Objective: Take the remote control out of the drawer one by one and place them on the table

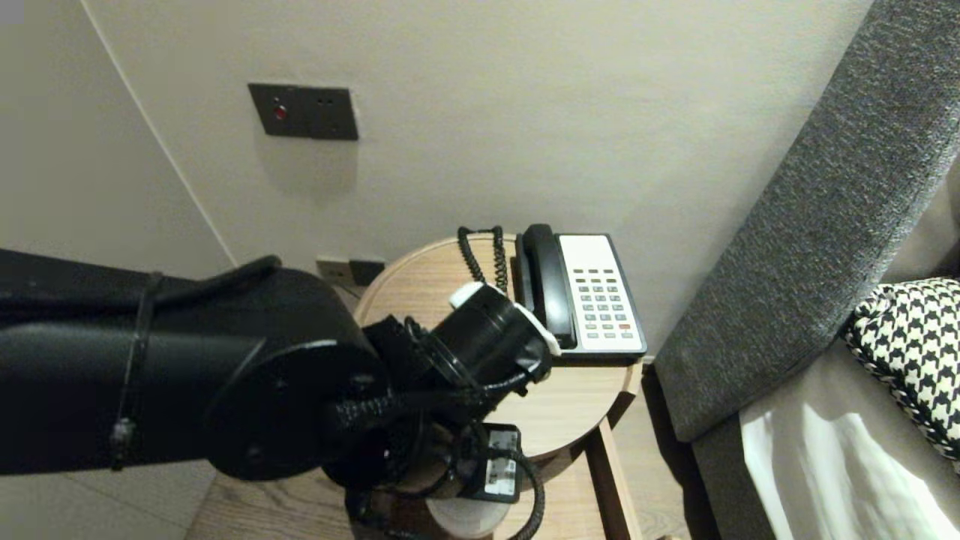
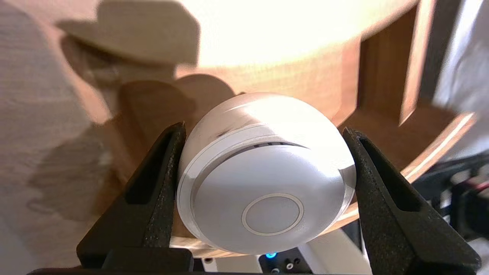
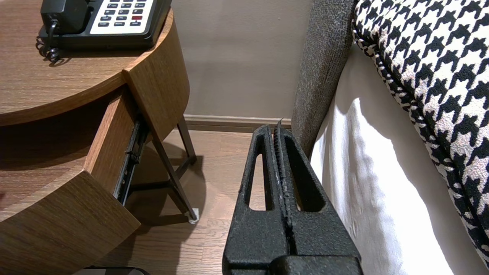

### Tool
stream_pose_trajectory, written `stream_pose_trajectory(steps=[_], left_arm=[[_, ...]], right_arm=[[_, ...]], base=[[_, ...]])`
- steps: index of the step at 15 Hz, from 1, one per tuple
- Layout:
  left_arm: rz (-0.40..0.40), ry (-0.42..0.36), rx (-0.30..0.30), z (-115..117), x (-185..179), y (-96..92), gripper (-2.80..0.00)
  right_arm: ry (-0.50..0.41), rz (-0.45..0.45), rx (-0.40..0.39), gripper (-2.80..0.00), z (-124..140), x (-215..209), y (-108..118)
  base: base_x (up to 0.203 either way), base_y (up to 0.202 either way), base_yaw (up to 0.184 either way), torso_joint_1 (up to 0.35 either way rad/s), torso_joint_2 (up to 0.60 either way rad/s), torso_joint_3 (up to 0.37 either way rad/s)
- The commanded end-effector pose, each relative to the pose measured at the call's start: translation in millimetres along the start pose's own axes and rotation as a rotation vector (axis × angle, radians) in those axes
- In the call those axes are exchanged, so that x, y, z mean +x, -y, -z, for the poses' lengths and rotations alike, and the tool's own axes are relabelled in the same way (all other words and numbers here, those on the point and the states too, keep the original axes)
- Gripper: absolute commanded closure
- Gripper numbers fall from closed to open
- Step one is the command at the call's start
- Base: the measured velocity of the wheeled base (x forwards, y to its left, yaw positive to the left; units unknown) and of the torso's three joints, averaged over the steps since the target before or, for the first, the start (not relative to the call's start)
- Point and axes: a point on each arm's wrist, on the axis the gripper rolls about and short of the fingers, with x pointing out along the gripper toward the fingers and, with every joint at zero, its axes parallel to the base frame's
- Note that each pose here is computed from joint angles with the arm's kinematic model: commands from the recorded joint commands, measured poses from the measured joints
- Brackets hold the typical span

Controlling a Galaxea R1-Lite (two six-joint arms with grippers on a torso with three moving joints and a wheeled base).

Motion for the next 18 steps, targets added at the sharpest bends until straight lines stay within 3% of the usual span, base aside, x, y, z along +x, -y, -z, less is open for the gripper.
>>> stream_pose_trajectory(steps=[1,4,7,18], left_arm=[[0.004,0.053,-0.043,-26,-17,-7.7,0.00],[-0.046,0.045,-0.078,-50,-27,-21.6,0.00],[-0.123,-0.023,-0.101,-65,-12,-30.2,0.00],[-0.142,-0.066,-0.109,-76,25,-24.9,0.00]], right_arm=[[-0.038,0.000,0.000,0.00,11,2,0],[-0.038,0.000,0.000,0.00,11,2,0],[-0.038,0.000,0.000,0.00,11,2,0],[-0.038,0.000,0.000,0.00,11,2,0]], base=[[0.000,0.000,0.000,0.000,0.00,0.000],[0.000,0.000,0.000,0.000,0.00,0.000],[0.000,0.000,0.000,0.000,0.00,0.000],[0.000,0.000,0.000,0.000,0.00,0.000]])
